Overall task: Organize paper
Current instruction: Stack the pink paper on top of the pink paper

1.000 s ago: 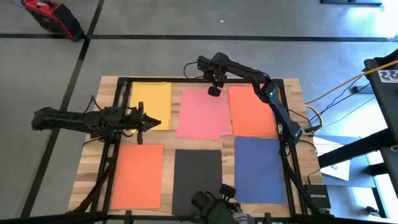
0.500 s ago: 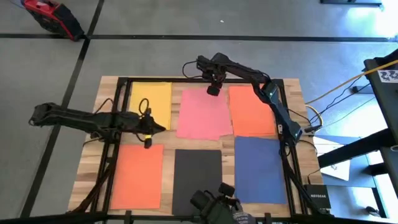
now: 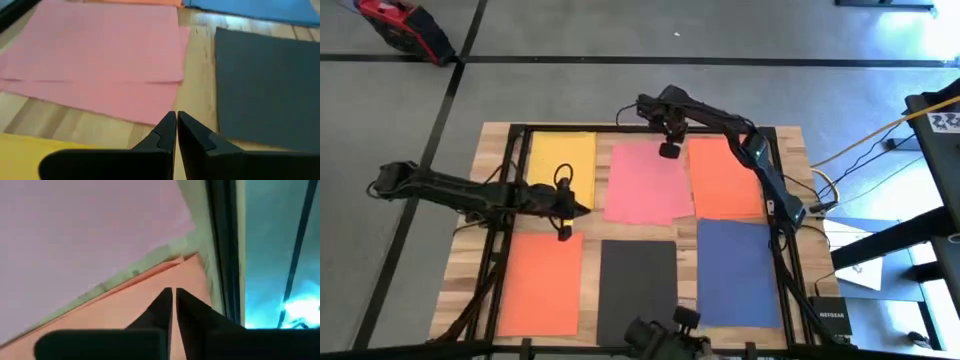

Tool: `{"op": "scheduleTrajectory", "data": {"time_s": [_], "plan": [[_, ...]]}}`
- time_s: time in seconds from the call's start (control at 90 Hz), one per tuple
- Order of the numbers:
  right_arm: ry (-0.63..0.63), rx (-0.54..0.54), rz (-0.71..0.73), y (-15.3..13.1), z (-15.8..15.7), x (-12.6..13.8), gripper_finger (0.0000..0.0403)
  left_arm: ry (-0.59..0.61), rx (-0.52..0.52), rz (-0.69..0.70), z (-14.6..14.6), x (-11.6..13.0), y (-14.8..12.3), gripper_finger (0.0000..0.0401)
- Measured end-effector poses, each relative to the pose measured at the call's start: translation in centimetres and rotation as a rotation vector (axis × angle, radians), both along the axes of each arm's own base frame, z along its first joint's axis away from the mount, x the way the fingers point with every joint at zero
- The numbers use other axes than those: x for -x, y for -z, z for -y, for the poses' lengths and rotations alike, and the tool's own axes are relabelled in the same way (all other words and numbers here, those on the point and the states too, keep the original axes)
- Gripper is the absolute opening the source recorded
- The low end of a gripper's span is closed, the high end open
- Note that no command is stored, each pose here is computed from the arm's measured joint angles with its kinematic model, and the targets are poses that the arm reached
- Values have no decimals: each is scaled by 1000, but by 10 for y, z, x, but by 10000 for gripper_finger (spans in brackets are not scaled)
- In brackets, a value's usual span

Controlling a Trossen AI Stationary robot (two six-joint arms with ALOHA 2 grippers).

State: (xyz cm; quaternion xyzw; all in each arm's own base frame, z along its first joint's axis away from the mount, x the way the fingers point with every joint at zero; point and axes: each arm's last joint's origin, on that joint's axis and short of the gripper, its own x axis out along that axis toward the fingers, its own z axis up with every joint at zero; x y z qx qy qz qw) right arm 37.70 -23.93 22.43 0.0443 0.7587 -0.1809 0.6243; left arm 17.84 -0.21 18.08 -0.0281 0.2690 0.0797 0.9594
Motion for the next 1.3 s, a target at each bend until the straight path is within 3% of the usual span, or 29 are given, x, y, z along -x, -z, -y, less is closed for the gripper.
{"op": "scheduleTrajectory", "data": {"time_s": [0.433, 0.756, 1.011, 1.3], "plan": [[-160, -47, 177, -12, -81, -47, 0, 1, -10, -33, -1, -4, 6, 0], [-241, -18, 303, -17, -111, -64, 0, -3, -3, -31, -1, -4, 6, 0], [-234, 25, 482, -25, -128, -43, 0, -3, -3, -10, -1, -5, 4, 0], [-194, 157, 761, -24, -159, 12, 0, -6, 1, -5, -1, -6, 4, 0]]}}
